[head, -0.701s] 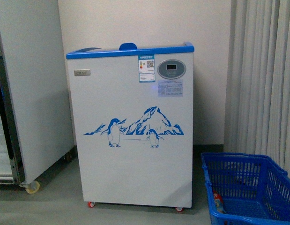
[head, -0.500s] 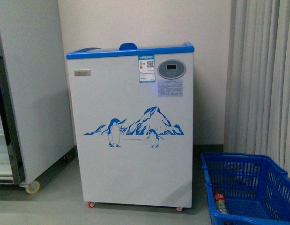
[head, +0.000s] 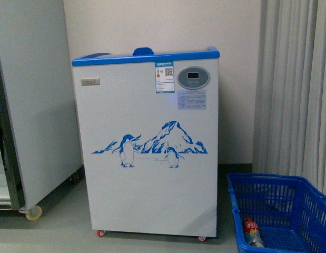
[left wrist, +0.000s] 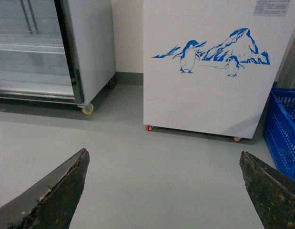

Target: Put drink in fridge

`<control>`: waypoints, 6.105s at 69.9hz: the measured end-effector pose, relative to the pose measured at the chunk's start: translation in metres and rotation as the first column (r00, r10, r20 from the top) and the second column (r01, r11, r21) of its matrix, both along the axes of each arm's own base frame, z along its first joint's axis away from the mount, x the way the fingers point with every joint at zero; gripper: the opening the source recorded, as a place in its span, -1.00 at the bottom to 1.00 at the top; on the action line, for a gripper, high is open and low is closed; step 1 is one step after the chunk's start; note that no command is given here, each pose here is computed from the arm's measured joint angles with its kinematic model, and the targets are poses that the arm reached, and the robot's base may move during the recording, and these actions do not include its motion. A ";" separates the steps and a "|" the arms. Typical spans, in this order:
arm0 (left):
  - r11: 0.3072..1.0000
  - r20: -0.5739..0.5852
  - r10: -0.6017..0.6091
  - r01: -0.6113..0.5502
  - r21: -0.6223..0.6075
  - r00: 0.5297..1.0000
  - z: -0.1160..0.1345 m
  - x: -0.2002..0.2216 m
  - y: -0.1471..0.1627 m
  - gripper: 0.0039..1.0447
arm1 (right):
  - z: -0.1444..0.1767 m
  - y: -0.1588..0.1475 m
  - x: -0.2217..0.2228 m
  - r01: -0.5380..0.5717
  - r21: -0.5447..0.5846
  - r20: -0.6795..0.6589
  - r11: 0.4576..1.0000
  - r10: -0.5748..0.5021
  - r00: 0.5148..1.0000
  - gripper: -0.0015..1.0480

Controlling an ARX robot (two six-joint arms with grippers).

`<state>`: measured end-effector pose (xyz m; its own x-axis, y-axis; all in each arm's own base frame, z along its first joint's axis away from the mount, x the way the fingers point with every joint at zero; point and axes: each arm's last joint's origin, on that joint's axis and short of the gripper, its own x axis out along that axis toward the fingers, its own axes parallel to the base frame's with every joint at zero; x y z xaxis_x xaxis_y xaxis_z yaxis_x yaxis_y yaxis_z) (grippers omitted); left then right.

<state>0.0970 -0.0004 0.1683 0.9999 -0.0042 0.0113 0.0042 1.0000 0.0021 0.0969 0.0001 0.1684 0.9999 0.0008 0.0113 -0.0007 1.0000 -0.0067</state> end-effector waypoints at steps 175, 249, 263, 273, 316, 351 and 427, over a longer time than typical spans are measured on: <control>1.000 -0.001 0.000 0.000 0.000 1.000 0.000 0.000 0.000 0.85 | -0.261 -0.087 0.205 0.474 -0.017 -0.887 0.880 -0.232 0.399 0.85; 1.000 -0.001 0.000 0.000 0.000 1.000 0.000 0.000 0.000 0.85 | -0.341 -0.088 0.283 0.505 -0.058 -0.941 0.861 -0.216 0.259 0.01; 1.000 -0.001 0.000 0.000 0.000 1.000 0.000 0.000 0.000 0.85 | -0.294 -0.084 0.264 0.506 -0.065 -0.935 0.860 -0.229 0.269 -0.25; 1.000 -0.001 0.000 0.000 0.000 1.000 0.000 0.000 0.000 0.85 | -0.234 -0.083 0.261 0.501 -0.061 -0.893 0.863 -0.271 0.358 -0.27; 1.000 -0.002 0.000 0.000 0.000 1.000 0.000 0.000 0.000 0.85 | 0.096 -0.044 0.126 0.314 0.109 -0.416 0.943 -0.244 0.876 -0.27; 1.000 -0.002 0.000 0.000 0.000 1.000 0.000 0.000 0.000 0.85 | 0.162 0.000 0.006 0.188 0.159 -0.019 0.969 -0.187 0.982 -0.27; 1.000 -0.001 0.000 0.000 0.000 1.000 0.000 0.000 0.000 0.85 | 0.150 0.010 0.006 0.195 0.145 0.034 0.970 -0.202 0.979 -0.28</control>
<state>0.0971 -0.0004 0.1683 0.9999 -0.0046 0.0101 0.0046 1.0000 0.0021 0.1033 0.0104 0.3189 0.9782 -0.2029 0.0448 0.1951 0.9710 0.1382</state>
